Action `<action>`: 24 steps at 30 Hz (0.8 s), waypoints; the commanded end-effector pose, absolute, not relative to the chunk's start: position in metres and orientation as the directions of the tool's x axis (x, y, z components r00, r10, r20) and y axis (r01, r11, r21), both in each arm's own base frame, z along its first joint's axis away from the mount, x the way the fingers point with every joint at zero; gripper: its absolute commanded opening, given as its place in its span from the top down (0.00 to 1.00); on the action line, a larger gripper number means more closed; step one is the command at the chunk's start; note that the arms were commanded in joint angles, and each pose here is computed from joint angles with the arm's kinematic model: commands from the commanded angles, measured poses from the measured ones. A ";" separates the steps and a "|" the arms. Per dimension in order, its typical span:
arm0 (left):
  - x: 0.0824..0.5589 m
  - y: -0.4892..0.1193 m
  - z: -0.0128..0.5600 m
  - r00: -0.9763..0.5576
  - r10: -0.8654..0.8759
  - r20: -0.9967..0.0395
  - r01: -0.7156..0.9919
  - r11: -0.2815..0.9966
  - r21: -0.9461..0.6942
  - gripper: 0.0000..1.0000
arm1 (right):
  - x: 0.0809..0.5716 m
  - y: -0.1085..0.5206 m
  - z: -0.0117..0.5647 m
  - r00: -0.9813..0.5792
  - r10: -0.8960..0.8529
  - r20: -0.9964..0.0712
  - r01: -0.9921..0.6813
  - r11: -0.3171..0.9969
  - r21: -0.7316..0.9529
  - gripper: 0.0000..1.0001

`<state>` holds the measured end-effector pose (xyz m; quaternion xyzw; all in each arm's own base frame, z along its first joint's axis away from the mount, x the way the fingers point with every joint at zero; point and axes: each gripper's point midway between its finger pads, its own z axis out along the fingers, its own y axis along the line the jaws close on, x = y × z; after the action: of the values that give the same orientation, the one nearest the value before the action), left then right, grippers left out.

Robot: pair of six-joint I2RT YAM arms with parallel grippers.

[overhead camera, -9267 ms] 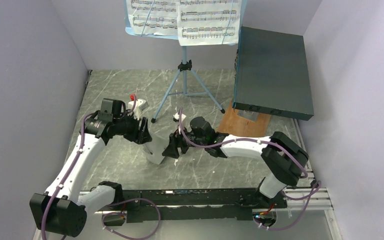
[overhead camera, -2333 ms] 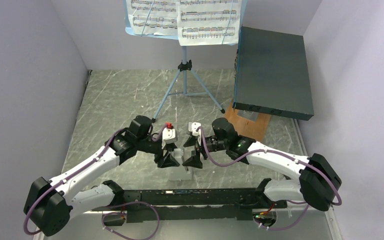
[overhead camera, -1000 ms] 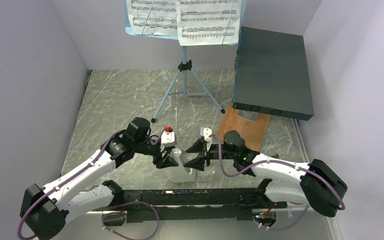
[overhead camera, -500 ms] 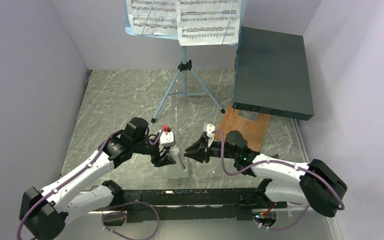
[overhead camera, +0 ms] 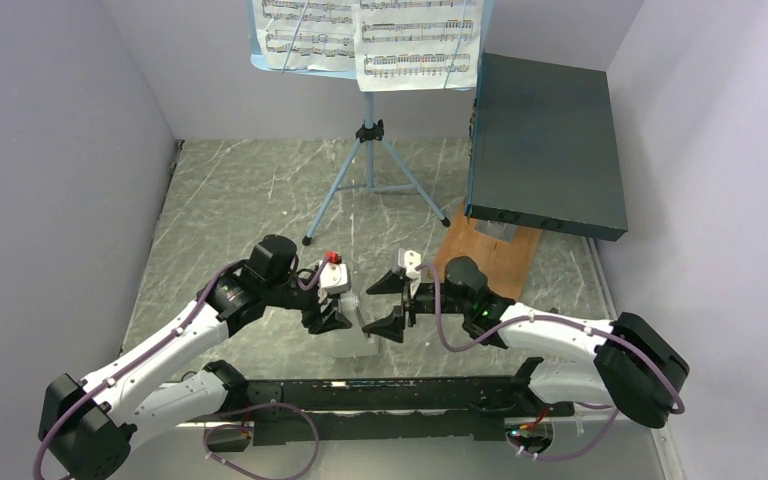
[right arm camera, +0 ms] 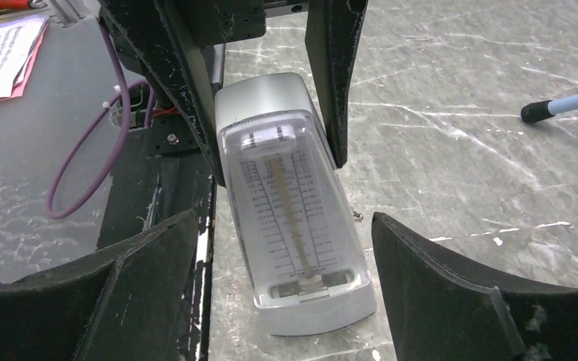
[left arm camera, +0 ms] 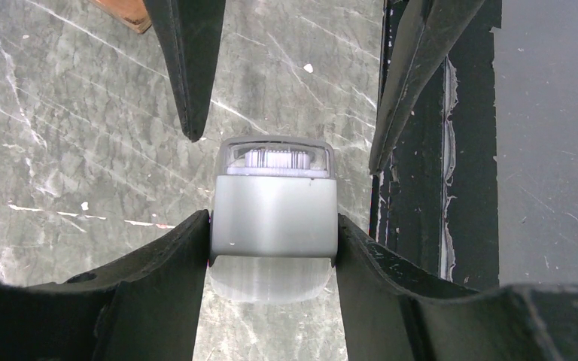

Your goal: Set up the instrument practice props

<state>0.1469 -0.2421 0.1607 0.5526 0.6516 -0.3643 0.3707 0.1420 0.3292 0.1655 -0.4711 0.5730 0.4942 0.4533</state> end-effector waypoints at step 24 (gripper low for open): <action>0.132 -0.246 0.168 -0.113 0.437 -0.893 0.994 0.050 -0.101 1.00 | 0.139 0.355 0.180 -0.123 -0.041 -0.992 -0.990 -0.058 0.126 0.43</action>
<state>0.1457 -0.2422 0.1606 0.5542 0.6499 -0.3662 0.3692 0.1429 0.3454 0.1539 -0.4809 0.5703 0.5130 0.4246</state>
